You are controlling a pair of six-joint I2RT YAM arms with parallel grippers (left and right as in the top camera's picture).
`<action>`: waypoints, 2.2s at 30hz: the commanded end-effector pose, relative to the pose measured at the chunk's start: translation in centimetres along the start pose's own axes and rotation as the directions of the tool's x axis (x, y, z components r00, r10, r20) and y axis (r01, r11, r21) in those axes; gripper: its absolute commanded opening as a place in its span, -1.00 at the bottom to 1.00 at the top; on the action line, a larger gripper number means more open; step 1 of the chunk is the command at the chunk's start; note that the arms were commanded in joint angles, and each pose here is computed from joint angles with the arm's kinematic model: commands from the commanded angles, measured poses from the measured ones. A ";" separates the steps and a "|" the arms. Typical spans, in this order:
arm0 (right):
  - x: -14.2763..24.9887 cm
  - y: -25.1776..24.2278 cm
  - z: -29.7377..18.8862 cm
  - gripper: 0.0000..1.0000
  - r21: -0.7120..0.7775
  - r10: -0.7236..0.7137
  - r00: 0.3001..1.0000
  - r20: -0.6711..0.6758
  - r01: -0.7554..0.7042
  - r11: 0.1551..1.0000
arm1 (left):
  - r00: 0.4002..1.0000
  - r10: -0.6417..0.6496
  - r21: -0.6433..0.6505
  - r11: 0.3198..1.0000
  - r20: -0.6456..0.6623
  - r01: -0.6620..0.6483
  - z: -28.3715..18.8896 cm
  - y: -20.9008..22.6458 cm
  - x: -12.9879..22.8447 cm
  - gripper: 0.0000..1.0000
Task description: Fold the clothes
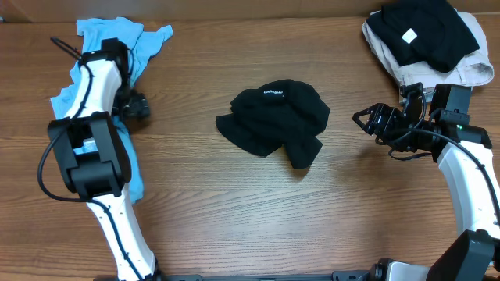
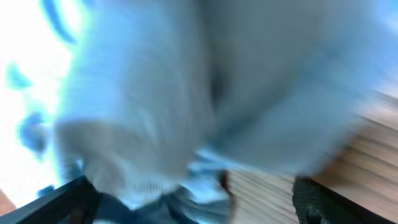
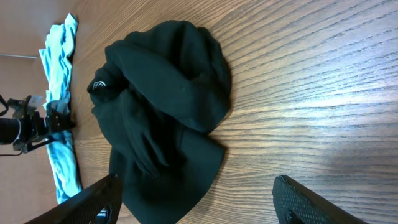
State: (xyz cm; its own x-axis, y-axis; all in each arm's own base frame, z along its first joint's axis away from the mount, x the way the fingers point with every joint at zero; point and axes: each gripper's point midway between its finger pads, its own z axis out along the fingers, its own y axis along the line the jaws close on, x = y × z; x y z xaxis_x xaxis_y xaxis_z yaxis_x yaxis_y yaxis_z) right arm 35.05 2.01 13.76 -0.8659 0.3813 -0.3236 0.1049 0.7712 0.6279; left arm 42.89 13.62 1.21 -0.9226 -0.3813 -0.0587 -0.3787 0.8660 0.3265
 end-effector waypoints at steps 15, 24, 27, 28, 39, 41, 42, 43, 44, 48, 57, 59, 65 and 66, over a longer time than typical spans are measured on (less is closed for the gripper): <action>-0.9 0.4 -0.9 0.71 0.015 -0.031 0.999 0.036 0.030 0.999 | 1.000 -0.008 0.030 1.000 -0.012 0.008 1.2 5.5 -2.6 1.00; -0.4 0.7 -1.3 0.67 0.019 -0.029 0.999 0.014 0.029 0.999 | 0.959 0.095 0.394 0.898 0.265 -0.198 -15.0 -1.6 -6.0 1.00; -1.0 1.6 -2.4 0.64 0.022 -0.048 0.999 0.024 0.047 0.999 | 0.934 0.152 0.469 0.832 0.323 -0.297 -20.3 -5.3 -4.0 1.00; -1.3 1.9 -3.0 0.64 0.032 -0.053 0.998 0.034 0.052 0.998 | 0.924 0.169 0.491 0.806 0.343 -0.330 -21.9 -6.6 -3.3 1.00; -2.6 0.6 -10.7 0.71 0.392 -0.037 0.998 0.055 0.012 0.920 | 0.691 0.474 0.441 0.539 0.546 -0.718 -30.4 -22.3 6.8 1.00; -2.6 0.2 -11.0 0.71 0.395 0.018 0.997 0.078 -0.047 0.918 | 0.601 0.533 0.393 0.459 0.596 -0.797 -31.6 -24.9 9.3 1.00; -2.6 0.0 -11.1 0.71 0.396 0.031 0.996 0.082 -0.061 0.916 | 0.561 0.553 0.369 0.426 0.616 -0.826 -32.1 -25.9 10.2 1.00; -2.6 -0.2 -11.2 0.71 0.398 0.042 0.995 0.086 -0.073 0.915 | 0.524 0.570 0.343 0.400 0.633 -0.850 -32.5 -26.7 11.1 1.00; -2.7 -0.4 -11.3 0.71 0.400 0.054 0.994 0.094 -0.088 0.912 | 0.491 0.586 0.311 0.386 0.645 -0.869 -32.8 -27.6 11.9 0.98; -2.9 -1.3 -11.9 0.70 0.412 0.080 0.990 0.115 -0.121 0.903 | 0.415 0.644 0.171 0.408 0.643 -0.897 -32.4 -29.8 13.6 0.95; -3.2 -3.1 -12.7 0.71 0.461 0.117 0.982 0.148 -0.174 0.870 | 0.421 0.715 0.156 0.408 0.558 -0.900 -25.7 -35.1 16.8 0.75; -3.3 -3.1 -12.7 0.71 0.460 0.116 0.982 0.150 -0.173 0.871 | 0.423 0.730 0.153 0.409 0.537 -0.900 -24.2 -35.2 16.9 0.68; -3.6 -3.1 -12.7 0.71 0.458 0.109 0.981 0.159 -0.171 0.872 | 0.429 0.771 0.155 0.407 0.470 -0.900 -20.9 -35.0 17.8 0.61; -3.6 -3.1 -12.7 0.71 0.457 0.109 0.981 0.162 -0.172 0.873 | 0.430 0.773 0.156 0.406 0.466 -0.900 -20.7 -35.0 17.9 0.61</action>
State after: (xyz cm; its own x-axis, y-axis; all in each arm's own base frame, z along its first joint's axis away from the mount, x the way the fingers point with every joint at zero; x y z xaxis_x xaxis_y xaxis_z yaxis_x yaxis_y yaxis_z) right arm 31.23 -7.83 21.36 -0.7745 0.5330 -0.3407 0.4567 0.8438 0.2819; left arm 41.47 -30.54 9.04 -0.7144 0.6599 -0.2329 0.6736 0.7386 0.0268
